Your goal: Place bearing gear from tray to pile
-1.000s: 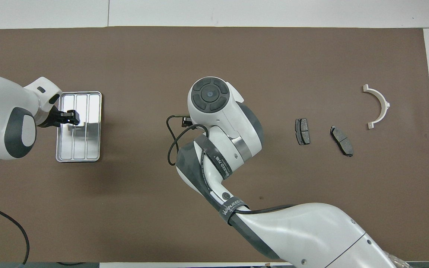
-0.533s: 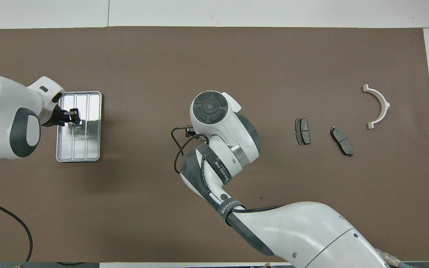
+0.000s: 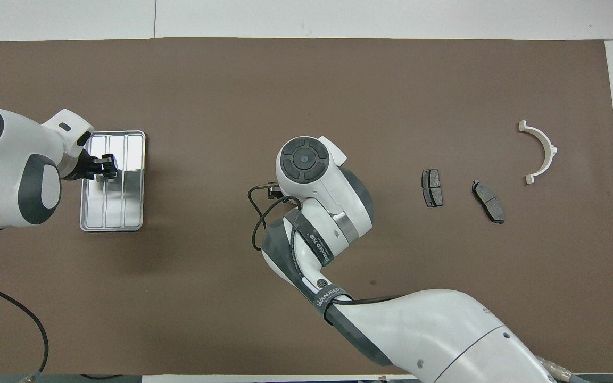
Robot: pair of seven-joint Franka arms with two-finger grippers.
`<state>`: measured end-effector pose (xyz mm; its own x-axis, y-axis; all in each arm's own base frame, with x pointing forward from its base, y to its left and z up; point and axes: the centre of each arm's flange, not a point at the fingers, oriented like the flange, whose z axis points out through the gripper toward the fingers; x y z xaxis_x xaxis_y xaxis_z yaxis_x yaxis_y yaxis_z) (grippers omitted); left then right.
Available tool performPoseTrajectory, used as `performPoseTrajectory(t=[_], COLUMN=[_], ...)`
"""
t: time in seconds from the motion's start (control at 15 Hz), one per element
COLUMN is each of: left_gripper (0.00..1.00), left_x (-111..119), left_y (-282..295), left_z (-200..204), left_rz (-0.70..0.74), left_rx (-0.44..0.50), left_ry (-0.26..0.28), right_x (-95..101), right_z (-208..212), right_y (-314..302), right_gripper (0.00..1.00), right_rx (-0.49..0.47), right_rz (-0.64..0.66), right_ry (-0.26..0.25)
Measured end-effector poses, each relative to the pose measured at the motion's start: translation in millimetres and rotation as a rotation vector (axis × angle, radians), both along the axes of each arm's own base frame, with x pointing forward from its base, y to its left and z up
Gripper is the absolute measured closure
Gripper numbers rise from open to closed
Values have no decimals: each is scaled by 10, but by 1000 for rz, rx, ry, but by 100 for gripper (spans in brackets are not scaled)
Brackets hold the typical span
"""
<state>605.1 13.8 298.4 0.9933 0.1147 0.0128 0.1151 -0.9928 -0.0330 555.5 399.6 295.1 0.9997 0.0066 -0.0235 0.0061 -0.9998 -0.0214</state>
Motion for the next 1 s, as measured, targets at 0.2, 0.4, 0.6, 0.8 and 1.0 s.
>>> performPoseTrajectory(t=[0.2,0.4,0.6,0.8,1.0], left_gripper=[50,66,76,76,76], left_x=[3,7,8,30,143], left_y=[-4,-28,-35,-37,-274], left_z=[1,13,19,72,326], left_rz=[0,-2,-2,9,60], left_rx=[0,-1,-1,-4,-30], left_ry=[-2,-5,-4,18,43], right_x=[-5,-11,-19,-23,-35], right_z=[-13,-50,-68,-69,-56], right_y=[-9,-17,-22,-17,-3], right_gripper=[0,0,10,40,65], right_rx=[-2,3,2,2,3], right_rz=[-1,-1,-2,-2,0], right_ry=[2,-6,-4,-4,-4])
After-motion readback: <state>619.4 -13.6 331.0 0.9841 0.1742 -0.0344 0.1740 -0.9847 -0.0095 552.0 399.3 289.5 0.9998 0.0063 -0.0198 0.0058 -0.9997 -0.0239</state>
